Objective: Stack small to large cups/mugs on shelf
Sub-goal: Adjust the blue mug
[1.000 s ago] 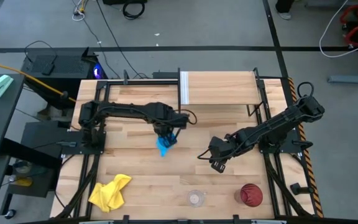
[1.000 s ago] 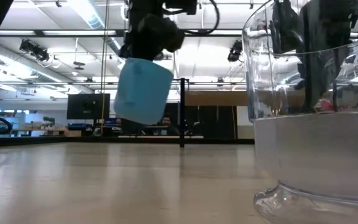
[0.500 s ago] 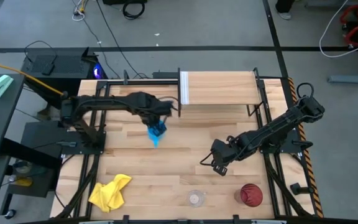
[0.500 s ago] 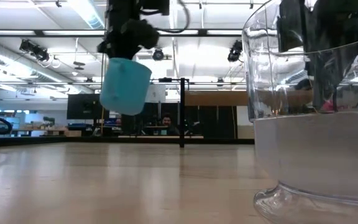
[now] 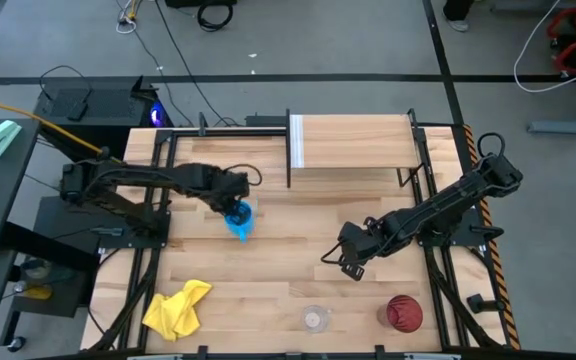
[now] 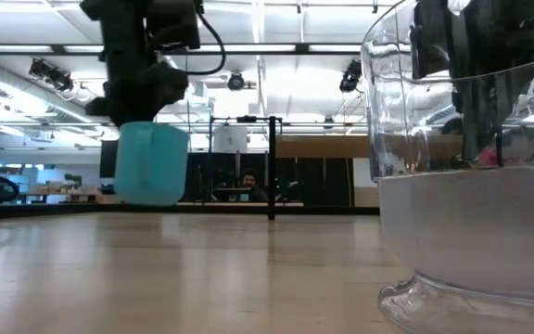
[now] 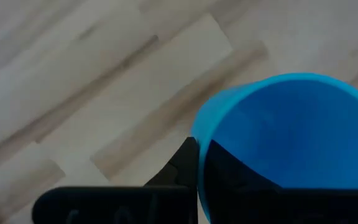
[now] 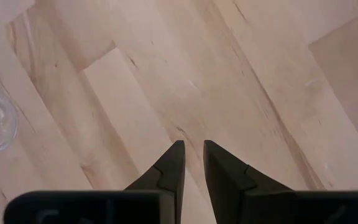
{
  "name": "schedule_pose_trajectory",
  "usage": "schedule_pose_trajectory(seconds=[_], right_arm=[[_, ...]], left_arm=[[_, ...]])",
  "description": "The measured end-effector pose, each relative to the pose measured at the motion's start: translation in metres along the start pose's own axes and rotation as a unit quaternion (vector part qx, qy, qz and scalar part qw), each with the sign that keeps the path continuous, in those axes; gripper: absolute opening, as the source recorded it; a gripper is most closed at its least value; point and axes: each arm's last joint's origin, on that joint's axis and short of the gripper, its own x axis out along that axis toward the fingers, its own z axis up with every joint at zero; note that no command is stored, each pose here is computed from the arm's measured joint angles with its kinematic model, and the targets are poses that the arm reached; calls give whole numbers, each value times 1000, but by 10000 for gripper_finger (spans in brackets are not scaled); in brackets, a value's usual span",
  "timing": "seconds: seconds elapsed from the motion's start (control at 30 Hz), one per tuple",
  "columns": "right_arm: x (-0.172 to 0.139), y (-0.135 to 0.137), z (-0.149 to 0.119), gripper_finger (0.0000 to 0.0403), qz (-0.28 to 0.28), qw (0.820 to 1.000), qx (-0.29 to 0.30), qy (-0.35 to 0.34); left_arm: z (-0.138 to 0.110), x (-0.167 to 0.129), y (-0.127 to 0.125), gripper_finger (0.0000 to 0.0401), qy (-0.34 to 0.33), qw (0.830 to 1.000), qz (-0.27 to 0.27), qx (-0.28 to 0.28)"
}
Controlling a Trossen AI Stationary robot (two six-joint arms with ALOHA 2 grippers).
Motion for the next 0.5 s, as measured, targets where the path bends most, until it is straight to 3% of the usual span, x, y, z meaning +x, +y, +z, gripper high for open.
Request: schedule_pose_trajectory(seconds=[0.27,0.5], right_arm=[[1,-4,6,66,-3,1000,11,-1],[2,-7,10,66,-5,1000,13,-4]], left_arm=[[-10,5,-16,11,-26,999,-40,2],[-25,7,-29,11,-32,999,-31,7]])
